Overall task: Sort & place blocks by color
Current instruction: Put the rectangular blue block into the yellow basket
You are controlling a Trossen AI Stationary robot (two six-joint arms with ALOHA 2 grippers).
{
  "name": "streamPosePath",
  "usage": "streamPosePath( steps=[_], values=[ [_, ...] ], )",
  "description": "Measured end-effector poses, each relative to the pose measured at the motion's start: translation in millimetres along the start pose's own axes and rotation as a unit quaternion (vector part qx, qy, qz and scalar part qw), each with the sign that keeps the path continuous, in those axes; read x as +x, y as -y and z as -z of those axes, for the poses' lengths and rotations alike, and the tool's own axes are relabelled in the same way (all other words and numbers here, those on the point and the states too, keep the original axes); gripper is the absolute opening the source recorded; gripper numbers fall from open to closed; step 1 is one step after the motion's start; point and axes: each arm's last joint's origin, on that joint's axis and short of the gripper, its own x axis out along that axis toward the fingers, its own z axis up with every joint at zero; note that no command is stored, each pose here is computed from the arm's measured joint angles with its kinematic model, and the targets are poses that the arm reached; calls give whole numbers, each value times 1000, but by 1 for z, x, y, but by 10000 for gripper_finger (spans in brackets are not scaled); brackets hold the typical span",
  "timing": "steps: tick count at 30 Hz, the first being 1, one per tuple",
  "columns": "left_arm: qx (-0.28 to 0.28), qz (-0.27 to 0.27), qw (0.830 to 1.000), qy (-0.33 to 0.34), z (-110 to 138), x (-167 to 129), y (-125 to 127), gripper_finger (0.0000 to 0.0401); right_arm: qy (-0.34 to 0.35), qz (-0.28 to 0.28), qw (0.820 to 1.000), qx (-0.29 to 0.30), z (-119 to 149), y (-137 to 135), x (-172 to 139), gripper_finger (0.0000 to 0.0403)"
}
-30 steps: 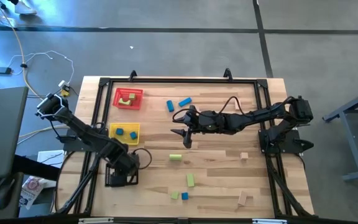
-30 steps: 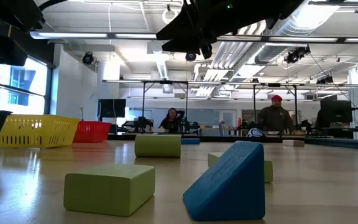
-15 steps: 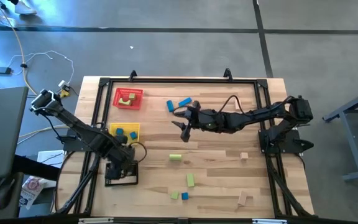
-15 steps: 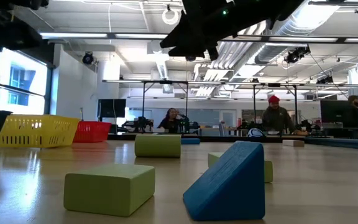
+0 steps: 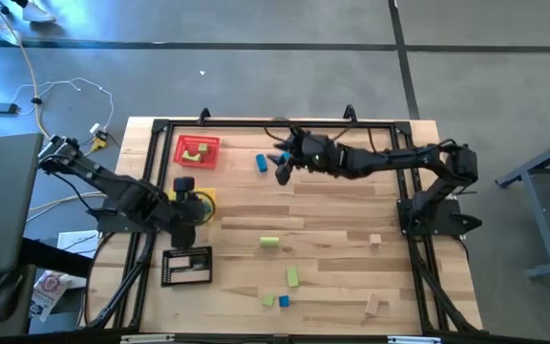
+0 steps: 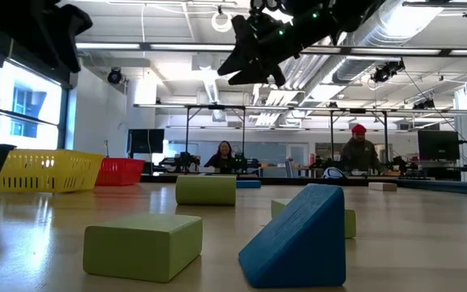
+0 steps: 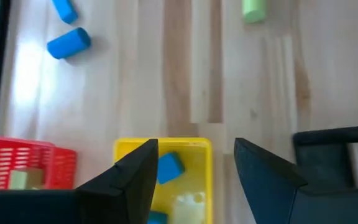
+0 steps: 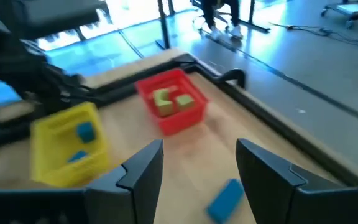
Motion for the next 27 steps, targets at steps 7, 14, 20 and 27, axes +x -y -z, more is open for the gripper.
streamPosePath(
  steps=[7,14,20,27],
  values=[
    [-35,-4,999,15,2,3,-28,196,-62,21,996,-55,-31,35,2,188],
    [-83,4,996,29,7,13,-46,196,-105,-29,991,-74,-39,70,1,188],
    [-128,5,990,50,0,19,-55,196,-111,-21,990,-88,-39,91,0,188],
    [-152,22,985,76,-5,20,-60,196,-105,-11,989,-107,-49,104,-2,188]
  ],
)
